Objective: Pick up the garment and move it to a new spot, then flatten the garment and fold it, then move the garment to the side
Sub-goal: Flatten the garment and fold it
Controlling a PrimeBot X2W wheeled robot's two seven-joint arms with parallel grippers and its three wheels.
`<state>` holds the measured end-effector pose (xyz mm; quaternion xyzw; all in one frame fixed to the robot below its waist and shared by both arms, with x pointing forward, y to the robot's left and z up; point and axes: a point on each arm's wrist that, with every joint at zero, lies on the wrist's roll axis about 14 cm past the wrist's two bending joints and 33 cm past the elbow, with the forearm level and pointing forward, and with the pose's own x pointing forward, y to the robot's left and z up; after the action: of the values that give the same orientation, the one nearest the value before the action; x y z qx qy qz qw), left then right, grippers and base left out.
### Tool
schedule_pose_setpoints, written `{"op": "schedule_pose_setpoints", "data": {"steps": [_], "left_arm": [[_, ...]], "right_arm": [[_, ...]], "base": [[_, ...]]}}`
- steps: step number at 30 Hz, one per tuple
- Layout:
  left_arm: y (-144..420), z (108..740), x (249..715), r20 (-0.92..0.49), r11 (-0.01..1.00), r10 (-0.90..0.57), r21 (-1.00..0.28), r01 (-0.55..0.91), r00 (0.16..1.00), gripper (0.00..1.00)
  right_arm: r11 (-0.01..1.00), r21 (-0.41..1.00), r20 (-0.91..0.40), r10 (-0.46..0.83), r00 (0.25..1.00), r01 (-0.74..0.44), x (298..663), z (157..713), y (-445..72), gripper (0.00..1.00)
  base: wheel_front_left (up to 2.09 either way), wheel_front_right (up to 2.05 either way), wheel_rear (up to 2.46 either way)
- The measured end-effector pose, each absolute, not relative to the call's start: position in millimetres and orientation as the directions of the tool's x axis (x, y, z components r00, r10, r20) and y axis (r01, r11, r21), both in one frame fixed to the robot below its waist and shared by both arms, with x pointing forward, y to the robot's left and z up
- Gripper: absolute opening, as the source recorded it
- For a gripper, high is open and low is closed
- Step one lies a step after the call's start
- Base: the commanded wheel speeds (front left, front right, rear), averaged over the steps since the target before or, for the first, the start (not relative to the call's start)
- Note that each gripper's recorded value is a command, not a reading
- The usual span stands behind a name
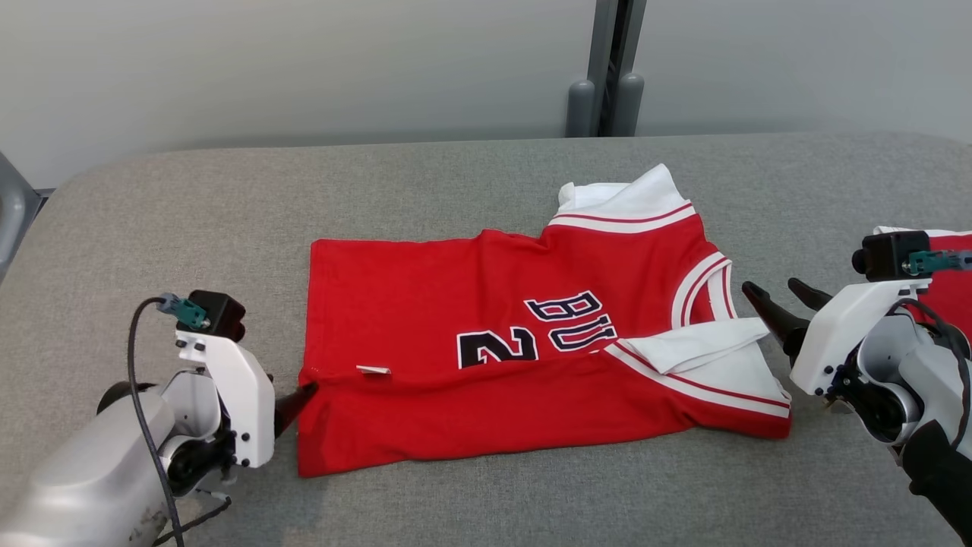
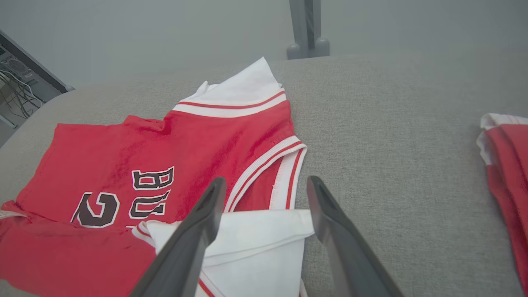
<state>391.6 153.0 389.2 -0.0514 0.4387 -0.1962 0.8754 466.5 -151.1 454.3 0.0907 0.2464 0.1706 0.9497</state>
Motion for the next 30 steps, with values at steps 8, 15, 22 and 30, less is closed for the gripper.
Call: {"op": "schedule_pose_setpoints", "data": {"steps": [8, 15, 22, 30], "left_arm": [[187, 451, 445, -0.504, 0.967, -0.254, -0.150, 0.205, 0.826, 1.00], [189, 476, 444, -0.260, 0.968, -0.136, -0.240, 0.072, 0.956, 1.00], [177, 457, 417, -0.259, 0.958, -0.058, -0.286, -0.020, 0.964, 1.00], [150, 398, 363, -0.387, 0.954, -0.068, -0.294, -0.054, 0.919, 1.00]], "right_arm": [[0.940, 0.205, -0.297, 0.324, 0.898, -0.272, 477, 482, -163, 1.00], [0.951, 0.243, -0.246, 0.250, 0.936, -0.190, 456, 471, -179, 1.00], [0.941, 0.321, -0.262, 0.198, 0.944, -0.109, 434, 449, -186, 1.00], [0.935, 0.348, -0.323, 0.184, 0.928, -0.064, 406, 415, -174, 1.00]], "base": [[0.00, 0.00, 0.00], [0.00, 0.00, 0.00], [0.00, 0.00, 0.00], [0.00, 0.00, 0.00]]}}
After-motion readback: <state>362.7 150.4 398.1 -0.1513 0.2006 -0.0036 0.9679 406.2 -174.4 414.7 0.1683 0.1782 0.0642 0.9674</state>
